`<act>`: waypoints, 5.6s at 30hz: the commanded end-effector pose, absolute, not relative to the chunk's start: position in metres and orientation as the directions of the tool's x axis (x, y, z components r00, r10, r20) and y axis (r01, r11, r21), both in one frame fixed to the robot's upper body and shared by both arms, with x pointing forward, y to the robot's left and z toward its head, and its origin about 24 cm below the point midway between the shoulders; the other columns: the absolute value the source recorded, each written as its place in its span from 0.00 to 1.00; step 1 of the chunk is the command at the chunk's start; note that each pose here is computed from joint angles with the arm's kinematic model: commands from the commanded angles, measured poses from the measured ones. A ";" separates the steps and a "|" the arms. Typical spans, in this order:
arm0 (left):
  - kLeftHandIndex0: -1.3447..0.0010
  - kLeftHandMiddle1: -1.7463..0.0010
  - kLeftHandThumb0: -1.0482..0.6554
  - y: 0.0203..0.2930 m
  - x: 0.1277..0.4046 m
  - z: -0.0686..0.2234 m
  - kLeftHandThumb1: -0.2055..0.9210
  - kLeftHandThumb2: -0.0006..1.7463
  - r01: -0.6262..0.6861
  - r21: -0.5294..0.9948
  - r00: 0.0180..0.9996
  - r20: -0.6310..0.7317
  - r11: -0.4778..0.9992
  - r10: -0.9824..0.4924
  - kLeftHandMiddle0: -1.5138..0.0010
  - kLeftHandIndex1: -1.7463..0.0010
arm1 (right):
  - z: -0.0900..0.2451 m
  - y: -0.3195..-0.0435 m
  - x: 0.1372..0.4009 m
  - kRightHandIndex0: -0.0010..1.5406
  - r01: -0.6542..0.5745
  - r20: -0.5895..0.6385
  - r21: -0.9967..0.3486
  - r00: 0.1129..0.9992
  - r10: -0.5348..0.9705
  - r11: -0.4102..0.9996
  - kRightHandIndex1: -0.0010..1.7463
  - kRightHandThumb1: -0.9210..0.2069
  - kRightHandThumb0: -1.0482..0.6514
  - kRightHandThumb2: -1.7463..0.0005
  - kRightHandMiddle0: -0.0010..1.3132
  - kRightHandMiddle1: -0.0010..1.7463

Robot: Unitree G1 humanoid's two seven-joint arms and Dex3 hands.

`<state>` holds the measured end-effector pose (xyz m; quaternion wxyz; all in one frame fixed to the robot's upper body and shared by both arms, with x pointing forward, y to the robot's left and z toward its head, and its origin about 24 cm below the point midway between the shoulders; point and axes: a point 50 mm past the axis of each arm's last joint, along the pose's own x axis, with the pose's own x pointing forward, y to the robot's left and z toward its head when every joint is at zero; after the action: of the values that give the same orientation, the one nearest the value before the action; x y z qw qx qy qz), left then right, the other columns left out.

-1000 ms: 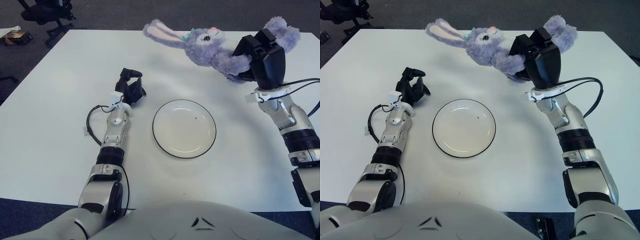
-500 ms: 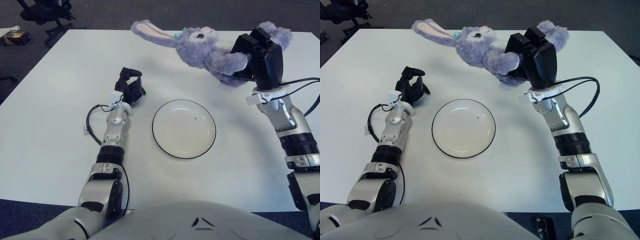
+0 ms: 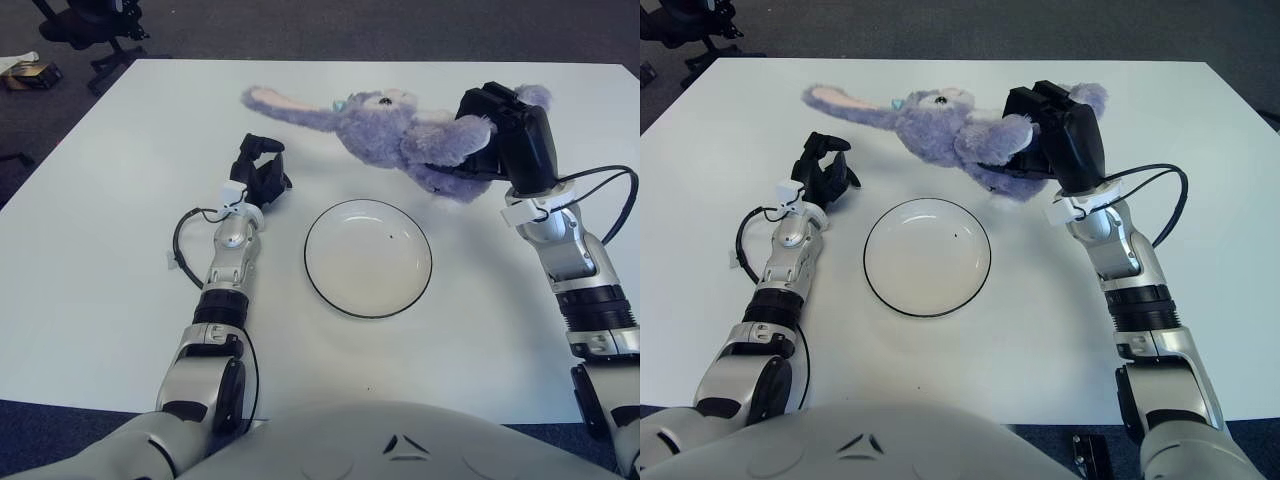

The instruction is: Put the doll into the plate.

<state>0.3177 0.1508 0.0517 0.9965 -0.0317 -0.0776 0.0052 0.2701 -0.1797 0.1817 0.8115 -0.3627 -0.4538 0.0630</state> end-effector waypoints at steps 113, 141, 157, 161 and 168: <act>0.79 0.00 0.40 0.157 0.325 0.009 0.88 0.40 -0.023 0.007 0.995 -0.098 1.000 0.024 0.47 0.00 | 0.173 -0.150 0.247 0.48 0.107 0.697 -0.708 0.268 0.665 0.698 1.00 0.21 0.39 0.57 0.32 0.94; 0.79 0.00 0.40 0.155 0.325 0.009 0.88 0.39 -0.024 0.014 0.995 -0.097 1.000 0.025 0.46 0.00 | 0.178 -0.155 0.235 0.29 -0.072 0.606 -0.739 0.364 0.707 0.670 0.00 0.00 0.30 0.87 0.34 0.07; 0.79 0.00 0.40 0.152 0.325 0.009 0.88 0.39 -0.023 0.013 0.995 -0.095 1.000 0.024 0.46 0.00 | 0.173 -0.151 0.230 0.29 -0.377 0.609 -0.567 0.407 0.681 0.732 0.01 0.00 0.32 0.87 0.34 0.05; 0.79 0.00 0.40 0.152 0.325 0.009 0.88 0.39 -0.023 0.012 0.995 -0.094 1.000 0.024 0.46 0.00 | 0.173 -0.152 0.227 0.30 -0.407 0.595 -0.549 0.423 0.683 0.730 0.01 0.00 0.33 0.87 0.34 0.05; 0.79 0.00 0.40 0.150 0.325 0.009 0.89 0.39 -0.022 0.011 0.995 -0.095 1.000 0.023 0.46 0.00 | 0.177 -0.156 0.220 0.30 -0.503 0.536 -0.511 0.448 0.716 0.697 0.00 0.00 0.35 0.85 0.36 0.04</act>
<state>0.3436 0.1513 0.0483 0.9993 0.0061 -0.0363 0.0080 0.2242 -0.1514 0.1727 0.8363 -0.1469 -0.3963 0.3494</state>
